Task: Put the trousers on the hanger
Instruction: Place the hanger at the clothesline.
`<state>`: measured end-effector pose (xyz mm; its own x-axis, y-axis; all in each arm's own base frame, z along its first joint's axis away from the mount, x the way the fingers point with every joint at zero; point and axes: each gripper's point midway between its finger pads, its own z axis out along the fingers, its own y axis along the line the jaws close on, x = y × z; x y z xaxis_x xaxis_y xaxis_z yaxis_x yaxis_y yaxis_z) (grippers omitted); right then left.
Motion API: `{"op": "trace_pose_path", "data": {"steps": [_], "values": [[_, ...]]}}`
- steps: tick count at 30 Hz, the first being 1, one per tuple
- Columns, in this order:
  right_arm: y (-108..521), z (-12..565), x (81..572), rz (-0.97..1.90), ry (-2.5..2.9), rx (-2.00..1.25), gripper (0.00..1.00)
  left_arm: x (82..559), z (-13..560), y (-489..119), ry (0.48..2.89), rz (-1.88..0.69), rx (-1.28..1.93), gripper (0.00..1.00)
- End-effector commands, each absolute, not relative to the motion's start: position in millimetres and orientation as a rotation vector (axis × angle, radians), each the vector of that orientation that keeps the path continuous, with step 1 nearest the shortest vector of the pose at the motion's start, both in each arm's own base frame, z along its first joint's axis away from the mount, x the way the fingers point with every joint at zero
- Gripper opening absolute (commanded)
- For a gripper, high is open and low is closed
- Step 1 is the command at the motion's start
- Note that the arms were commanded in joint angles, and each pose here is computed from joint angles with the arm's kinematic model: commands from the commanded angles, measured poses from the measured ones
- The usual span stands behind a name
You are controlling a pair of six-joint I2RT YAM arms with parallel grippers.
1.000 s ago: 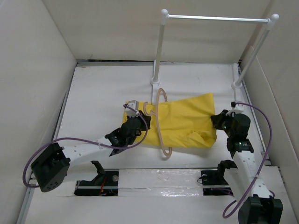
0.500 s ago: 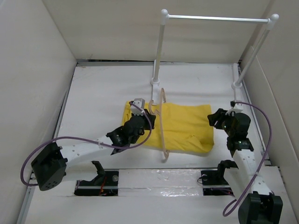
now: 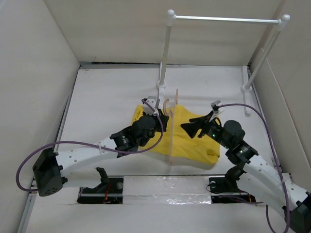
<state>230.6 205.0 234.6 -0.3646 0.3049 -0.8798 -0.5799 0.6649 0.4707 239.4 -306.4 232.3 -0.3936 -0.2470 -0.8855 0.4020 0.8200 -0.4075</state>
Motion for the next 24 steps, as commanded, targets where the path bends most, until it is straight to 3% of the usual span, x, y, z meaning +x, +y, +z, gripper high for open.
{"op": "trace_pose_path", "data": {"steps": [1,12,20,24], "values": [[233.2,251.3,224.3,1.069,1.641,-0.103,0.75,242.5,319.2,-313.4,1.646,-0.864,0.025,0.0],[279.0,215.7,226.3,1.132,1.747,-0.051,0.64,230.6,345.8,-328.3,1.613,-0.913,0.074,0.0],[306.5,228.3,203.5,1.312,1.72,-0.067,0.39,239.5,354.4,-337.3,1.608,-0.863,0.098,0.0],[309.7,240.9,194.3,1.394,1.685,-0.052,0.18,252.8,376.0,-342.3,1.567,-0.862,0.102,0.0]]}}
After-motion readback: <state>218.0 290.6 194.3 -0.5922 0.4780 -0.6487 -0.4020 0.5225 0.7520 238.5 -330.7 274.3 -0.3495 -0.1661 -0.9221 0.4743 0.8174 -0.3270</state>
